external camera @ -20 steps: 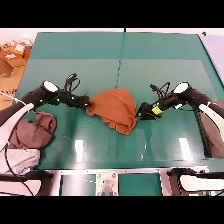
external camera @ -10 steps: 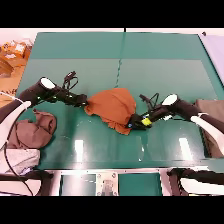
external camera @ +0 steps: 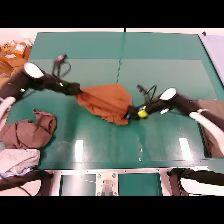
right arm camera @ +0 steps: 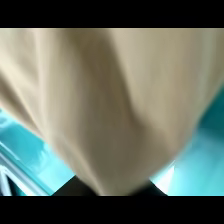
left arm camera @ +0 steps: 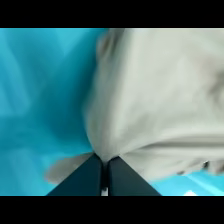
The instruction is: Fold the shirts.
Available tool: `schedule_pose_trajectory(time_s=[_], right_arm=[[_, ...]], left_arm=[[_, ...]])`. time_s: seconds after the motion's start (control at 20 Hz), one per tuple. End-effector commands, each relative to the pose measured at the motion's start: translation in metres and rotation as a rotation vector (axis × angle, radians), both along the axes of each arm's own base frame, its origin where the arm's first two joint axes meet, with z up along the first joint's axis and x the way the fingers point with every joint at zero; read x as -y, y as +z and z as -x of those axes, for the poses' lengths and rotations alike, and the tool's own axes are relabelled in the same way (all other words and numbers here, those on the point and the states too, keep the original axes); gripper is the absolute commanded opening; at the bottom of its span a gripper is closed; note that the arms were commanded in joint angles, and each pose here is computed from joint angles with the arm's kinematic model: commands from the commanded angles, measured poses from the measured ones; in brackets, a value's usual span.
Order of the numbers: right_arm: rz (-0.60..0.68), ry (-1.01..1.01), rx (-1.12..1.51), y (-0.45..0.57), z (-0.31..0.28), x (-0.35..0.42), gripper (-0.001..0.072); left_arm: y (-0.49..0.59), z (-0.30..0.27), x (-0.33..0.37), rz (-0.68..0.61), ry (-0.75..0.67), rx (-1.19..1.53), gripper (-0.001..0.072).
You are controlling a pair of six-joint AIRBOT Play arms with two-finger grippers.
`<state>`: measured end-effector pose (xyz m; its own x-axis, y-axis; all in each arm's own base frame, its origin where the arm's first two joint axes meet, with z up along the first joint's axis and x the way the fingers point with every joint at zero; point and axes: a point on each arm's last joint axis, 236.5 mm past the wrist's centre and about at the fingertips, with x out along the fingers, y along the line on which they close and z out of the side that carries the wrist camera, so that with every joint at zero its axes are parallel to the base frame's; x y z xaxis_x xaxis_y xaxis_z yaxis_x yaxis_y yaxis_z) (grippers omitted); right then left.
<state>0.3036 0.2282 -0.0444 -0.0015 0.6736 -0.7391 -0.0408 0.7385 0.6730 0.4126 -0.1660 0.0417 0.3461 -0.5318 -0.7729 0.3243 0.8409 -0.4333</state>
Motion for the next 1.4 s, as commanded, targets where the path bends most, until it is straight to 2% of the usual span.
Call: schedule_pose_trajectory(time_s=[0.0,0.15,0.3,0.55,0.8,1.1,1.25,1.35], right_arm=[[-0.019,-0.045,0.214,0.098,-0.044,0.043,0.0024],[-0.032,-0.038,0.522,0.231,-0.059,0.067,0.0024],[-0.01,0.026,0.766,0.332,-0.035,0.073,0.0025],[0.019,0.069,0.951,0.4,0.005,0.072,0.0025],[0.004,0.066,0.768,0.345,-0.001,0.072,0.0025],[0.002,-0.099,0.569,0.218,-0.072,0.084,0.0025],[0.024,-0.192,0.394,0.124,-0.103,0.092,0.0026],[0.042,-0.232,0.297,0.07,-0.119,0.097,0.0026]], left_arm=[[0.112,-0.001,-0.015,-0.043,0.004,0.234,0.0027],[0.229,0.023,-0.008,0.016,-0.02,0.473,0.0027],[0.332,0.064,-0.008,0.054,-0.033,0.708,0.0027],[0.402,0.112,-0.012,0.059,-0.052,0.88,0.0028],[0.37,0.078,-0.011,0.028,-0.054,0.788,0.0029],[0.229,-0.048,-0.001,-0.028,-0.071,0.538,0.0029],[0.133,-0.11,0.017,0.05,-0.041,0.383,0.0029],[0.076,-0.133,0.031,0.129,-0.013,0.27,0.0029]])
